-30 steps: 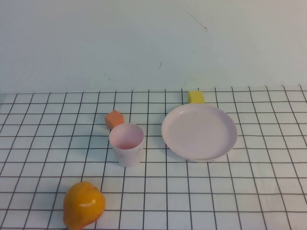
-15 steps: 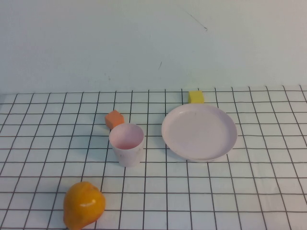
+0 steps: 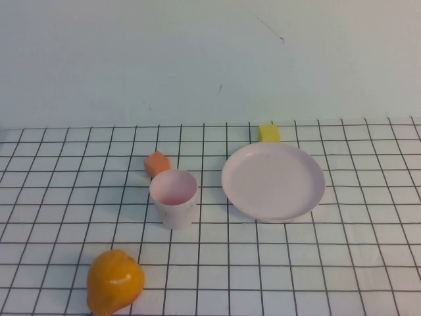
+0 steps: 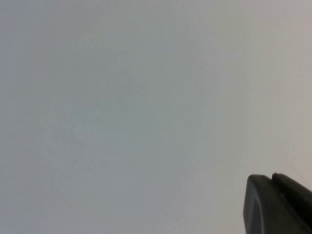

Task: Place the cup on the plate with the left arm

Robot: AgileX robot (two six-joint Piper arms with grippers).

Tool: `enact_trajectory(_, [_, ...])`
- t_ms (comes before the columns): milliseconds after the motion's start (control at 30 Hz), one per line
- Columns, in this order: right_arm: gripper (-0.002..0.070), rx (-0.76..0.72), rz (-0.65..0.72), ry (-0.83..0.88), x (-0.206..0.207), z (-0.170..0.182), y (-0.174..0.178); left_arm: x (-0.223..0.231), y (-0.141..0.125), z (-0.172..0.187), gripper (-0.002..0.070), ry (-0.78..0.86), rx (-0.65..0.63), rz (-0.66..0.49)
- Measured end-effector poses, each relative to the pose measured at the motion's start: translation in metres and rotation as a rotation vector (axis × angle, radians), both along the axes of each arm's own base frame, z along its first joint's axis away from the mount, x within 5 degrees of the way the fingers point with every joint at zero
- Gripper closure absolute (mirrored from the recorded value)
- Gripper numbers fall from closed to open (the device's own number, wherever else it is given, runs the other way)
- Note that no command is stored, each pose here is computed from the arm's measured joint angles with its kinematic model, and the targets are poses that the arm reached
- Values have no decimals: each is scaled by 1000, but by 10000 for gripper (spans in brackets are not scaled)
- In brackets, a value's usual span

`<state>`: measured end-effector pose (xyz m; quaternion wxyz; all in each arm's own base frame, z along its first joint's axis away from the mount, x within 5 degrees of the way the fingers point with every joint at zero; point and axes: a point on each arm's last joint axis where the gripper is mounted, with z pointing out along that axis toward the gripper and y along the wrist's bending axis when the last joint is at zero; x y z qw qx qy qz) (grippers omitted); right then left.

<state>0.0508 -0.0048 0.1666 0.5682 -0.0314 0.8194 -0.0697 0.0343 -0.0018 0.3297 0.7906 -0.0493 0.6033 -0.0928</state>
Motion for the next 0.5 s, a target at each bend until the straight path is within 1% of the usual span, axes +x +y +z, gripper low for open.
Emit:
enact_trajectory(133, [678,0,0,0,0,0,0,17,-2,22,677,167,34,-7])
enact_trajectory(300, [678,0,0,0,0,0,0,46,-5,41,677,450,124,-36])
enact_trajectory(433, [678,0,0,0,0,0,0,70,-13,52,677,618,170,-132])
enact_trajectory(500, [678,0,0,0,0,0,0,85,-20,54,677,697,185,-216])
